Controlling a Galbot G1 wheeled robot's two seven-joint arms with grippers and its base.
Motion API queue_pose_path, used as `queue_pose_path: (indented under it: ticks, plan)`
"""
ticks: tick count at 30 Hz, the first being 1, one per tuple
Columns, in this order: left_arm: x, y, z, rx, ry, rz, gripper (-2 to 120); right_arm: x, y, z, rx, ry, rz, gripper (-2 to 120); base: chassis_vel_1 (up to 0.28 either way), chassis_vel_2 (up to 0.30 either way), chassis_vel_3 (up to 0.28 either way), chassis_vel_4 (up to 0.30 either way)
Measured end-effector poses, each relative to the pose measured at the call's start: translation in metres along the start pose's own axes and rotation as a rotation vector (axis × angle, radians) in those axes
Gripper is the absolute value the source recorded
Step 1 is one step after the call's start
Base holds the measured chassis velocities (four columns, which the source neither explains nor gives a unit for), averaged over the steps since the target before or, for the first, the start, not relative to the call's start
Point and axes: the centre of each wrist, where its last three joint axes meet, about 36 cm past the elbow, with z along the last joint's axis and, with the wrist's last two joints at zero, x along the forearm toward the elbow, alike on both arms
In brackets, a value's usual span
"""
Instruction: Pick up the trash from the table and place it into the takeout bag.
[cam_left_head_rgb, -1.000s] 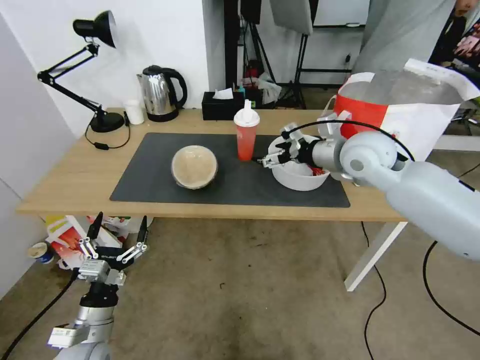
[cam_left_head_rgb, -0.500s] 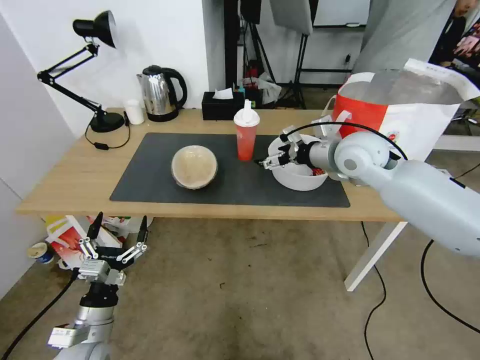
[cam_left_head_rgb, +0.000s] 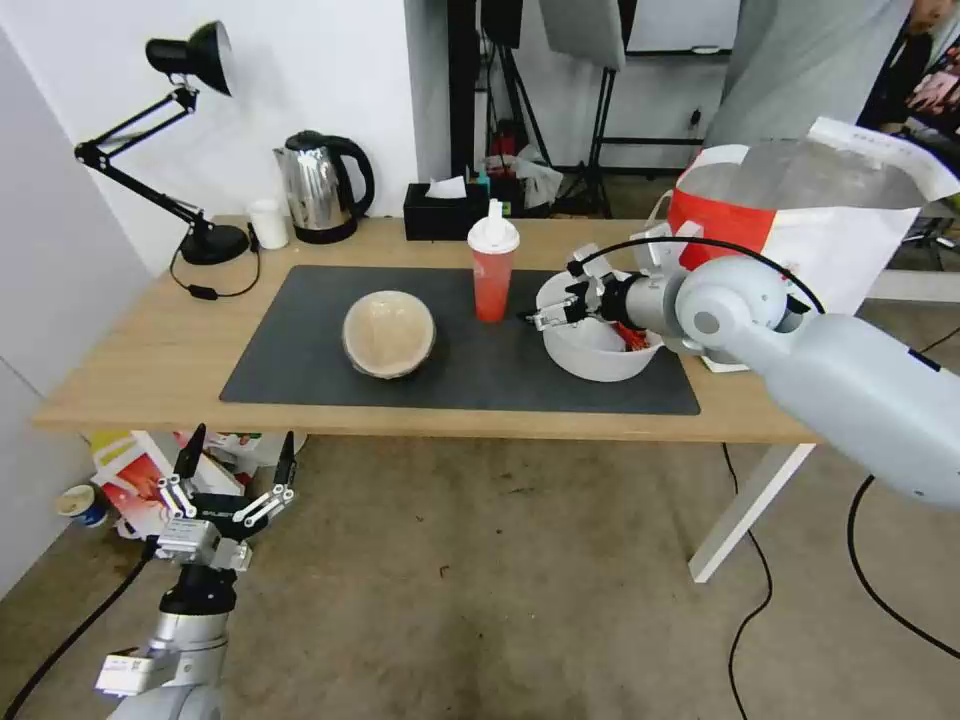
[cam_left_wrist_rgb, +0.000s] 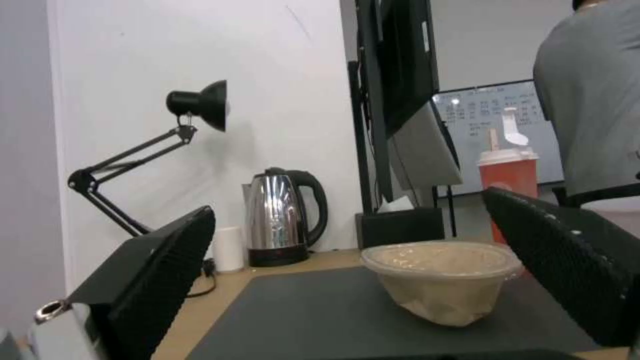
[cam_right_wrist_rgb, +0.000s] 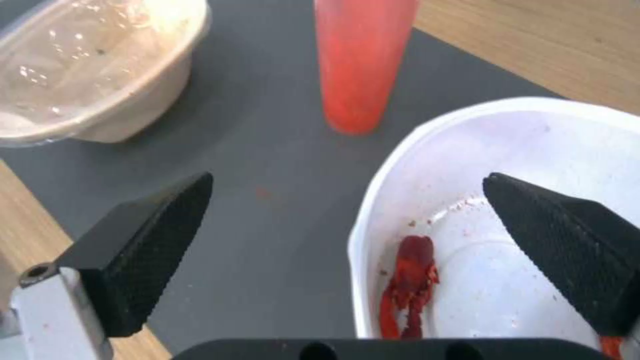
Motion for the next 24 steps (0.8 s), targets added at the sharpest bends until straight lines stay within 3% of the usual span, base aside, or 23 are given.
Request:
queue_pose_path:
  ticks: [24]
  plan:
    - [0.000,0.000,0.000,0.000,0.000,0.000,100,-0.034,-0.010,0.011,-0.016,0.064,0.057,100,0.000,0.000,0.000,0.000]
